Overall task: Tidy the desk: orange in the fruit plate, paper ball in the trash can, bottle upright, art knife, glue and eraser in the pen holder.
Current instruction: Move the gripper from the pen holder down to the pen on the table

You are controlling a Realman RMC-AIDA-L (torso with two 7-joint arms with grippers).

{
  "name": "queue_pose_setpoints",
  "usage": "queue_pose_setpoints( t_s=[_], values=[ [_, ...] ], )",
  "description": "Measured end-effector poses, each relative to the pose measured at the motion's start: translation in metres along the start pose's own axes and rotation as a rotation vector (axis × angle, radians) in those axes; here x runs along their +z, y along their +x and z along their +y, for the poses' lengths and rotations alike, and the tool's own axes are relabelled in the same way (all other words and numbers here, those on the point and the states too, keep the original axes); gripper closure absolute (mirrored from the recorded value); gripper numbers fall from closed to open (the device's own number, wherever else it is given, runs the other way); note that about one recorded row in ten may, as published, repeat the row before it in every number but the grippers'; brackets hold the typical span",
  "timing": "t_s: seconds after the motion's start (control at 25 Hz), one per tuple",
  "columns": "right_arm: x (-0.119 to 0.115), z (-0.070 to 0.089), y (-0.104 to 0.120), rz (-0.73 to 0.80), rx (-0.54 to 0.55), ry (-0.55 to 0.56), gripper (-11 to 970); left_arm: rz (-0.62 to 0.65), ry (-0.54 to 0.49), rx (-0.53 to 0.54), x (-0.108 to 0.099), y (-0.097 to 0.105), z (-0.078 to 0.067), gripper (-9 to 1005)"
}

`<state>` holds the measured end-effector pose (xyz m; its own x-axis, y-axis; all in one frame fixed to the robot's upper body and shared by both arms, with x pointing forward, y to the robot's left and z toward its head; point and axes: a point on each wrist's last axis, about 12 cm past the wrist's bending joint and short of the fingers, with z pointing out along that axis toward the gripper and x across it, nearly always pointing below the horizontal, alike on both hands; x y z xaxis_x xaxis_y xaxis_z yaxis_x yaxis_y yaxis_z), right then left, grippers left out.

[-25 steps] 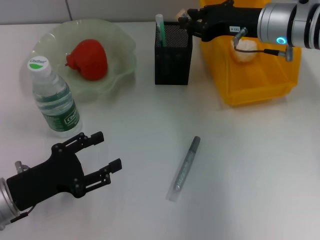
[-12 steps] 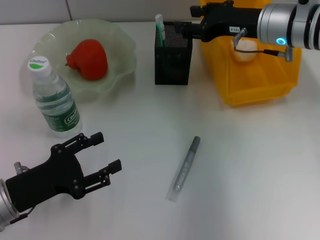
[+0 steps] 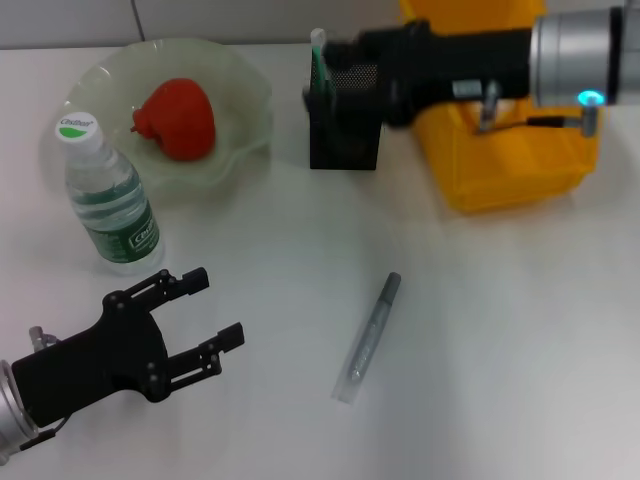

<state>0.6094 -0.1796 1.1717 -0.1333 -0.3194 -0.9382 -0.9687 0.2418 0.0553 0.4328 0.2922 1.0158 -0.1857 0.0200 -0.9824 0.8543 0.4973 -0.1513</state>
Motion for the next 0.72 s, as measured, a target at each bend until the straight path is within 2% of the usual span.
queue_pose_setpoints(
  t_s=[0.04, 0.12, 0.24, 0.28, 0.32, 0.44, 0.52, 0.68, 0.72],
  values=[
    [0.000, 0.000, 0.000, 0.000, 0.000, 0.000, 335, 0.000, 0.000, 0.000, 0.000, 0.000, 0.000, 215],
    [0.000, 0.006, 0.000, 0.123, -0.052, -0.099, 336, 0.001, 0.001, 0.001, 0.000, 0.000, 0.000, 215],
    [0.007, 0.007, 0.000, 0.255, -0.105, -0.155, 338, 0.002, 0.004, -0.001, -0.002, -0.001, 0.001, 215],
    [0.007, 0.007, 0.000, 0.255, -0.105, -0.155, 339, 0.002, 0.004, -0.001, -0.002, -0.001, 0.001, 215],
    [0.016, 0.010, 0.001, 0.346, -0.142, -0.194, 340, 0.003, 0.009, -0.003, -0.003, -0.001, 0.001, 215],
    [0.025, 0.014, 0.003, 0.427, -0.179, -0.231, 343, 0.003, 0.009, -0.003, -0.003, -0.001, 0.001, 216],
    [0.038, 0.021, 0.005, 0.536, -0.250, -0.292, 345, -0.003, 0.021, -0.002, -0.004, -0.003, 0.001, 216],
    [0.048, 0.027, 0.005, 0.619, -0.313, -0.342, 348, 0.003, 0.049, -0.008, -0.006, -0.005, 0.001, 216],
    [0.054, 0.031, 0.005, 0.659, -0.359, -0.372, 349, 0.003, 0.049, -0.008, -0.006, -0.005, 0.001, 216]
  ],
)
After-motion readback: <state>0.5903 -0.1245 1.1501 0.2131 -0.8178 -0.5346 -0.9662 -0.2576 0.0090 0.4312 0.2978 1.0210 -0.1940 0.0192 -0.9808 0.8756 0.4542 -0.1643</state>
